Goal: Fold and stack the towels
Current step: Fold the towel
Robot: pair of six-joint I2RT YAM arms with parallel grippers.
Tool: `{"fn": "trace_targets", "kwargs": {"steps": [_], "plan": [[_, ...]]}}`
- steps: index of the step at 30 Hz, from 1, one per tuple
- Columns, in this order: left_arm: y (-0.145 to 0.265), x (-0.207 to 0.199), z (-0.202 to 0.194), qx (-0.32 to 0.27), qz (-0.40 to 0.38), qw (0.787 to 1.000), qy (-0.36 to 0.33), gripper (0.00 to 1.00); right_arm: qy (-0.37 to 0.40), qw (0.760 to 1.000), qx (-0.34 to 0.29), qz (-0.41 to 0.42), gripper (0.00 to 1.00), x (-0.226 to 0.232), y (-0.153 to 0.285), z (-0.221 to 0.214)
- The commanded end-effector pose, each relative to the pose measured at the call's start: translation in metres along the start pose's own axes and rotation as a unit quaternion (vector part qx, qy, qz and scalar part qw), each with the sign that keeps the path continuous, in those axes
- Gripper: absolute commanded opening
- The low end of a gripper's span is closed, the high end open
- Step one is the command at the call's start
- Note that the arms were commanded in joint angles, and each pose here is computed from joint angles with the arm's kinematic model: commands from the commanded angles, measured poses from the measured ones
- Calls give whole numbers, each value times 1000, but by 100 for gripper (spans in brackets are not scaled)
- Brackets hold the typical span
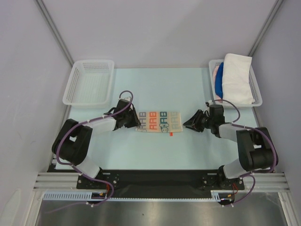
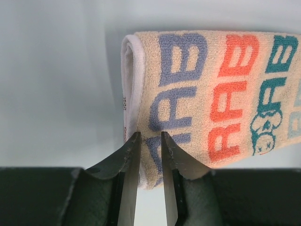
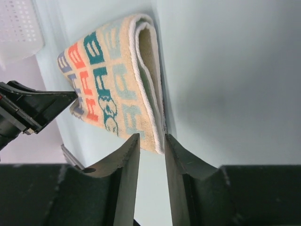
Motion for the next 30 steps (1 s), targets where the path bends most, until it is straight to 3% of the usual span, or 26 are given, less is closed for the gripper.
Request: {"fn": "trace_targets", "kwargs": {"steps": [1,4,10,13,17,23,30], "plan": [[2,-1,9,-5,-4,1000,-11,30,43,997,-42,-40,34,5,6,20],[7,-4,14,-19,-12,1000,-14,39,67,995,-53,-55,38,11,7,25],[37,-4,39,-66,14,998,-17,56,174,975,-101,-91,39,73,10,18],[43,2,43,-67,27,997,-14,62,207,968,-93,-110,39,86,-4,5],[39,6,40,-56,24,998,-12,65,222,968,-66,-100,38,104,-30,-8],[13,14,22,-5,-4,1000,8,60,235,967,-16,-101,34,100,-67,-26],[-6,20,8,19,-41,999,29,59,272,960,7,-62,33,132,-87,-60]]}}
Point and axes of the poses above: each gripper's point midway between its finger pads, its own y axis back along the fingers, its own x axis along the line the jaws close on, z = x × y, the point moved 3 cm from there along y, back along the fingers, and after that the axes turned 12 degrees about -y, right-handed, at the moved point
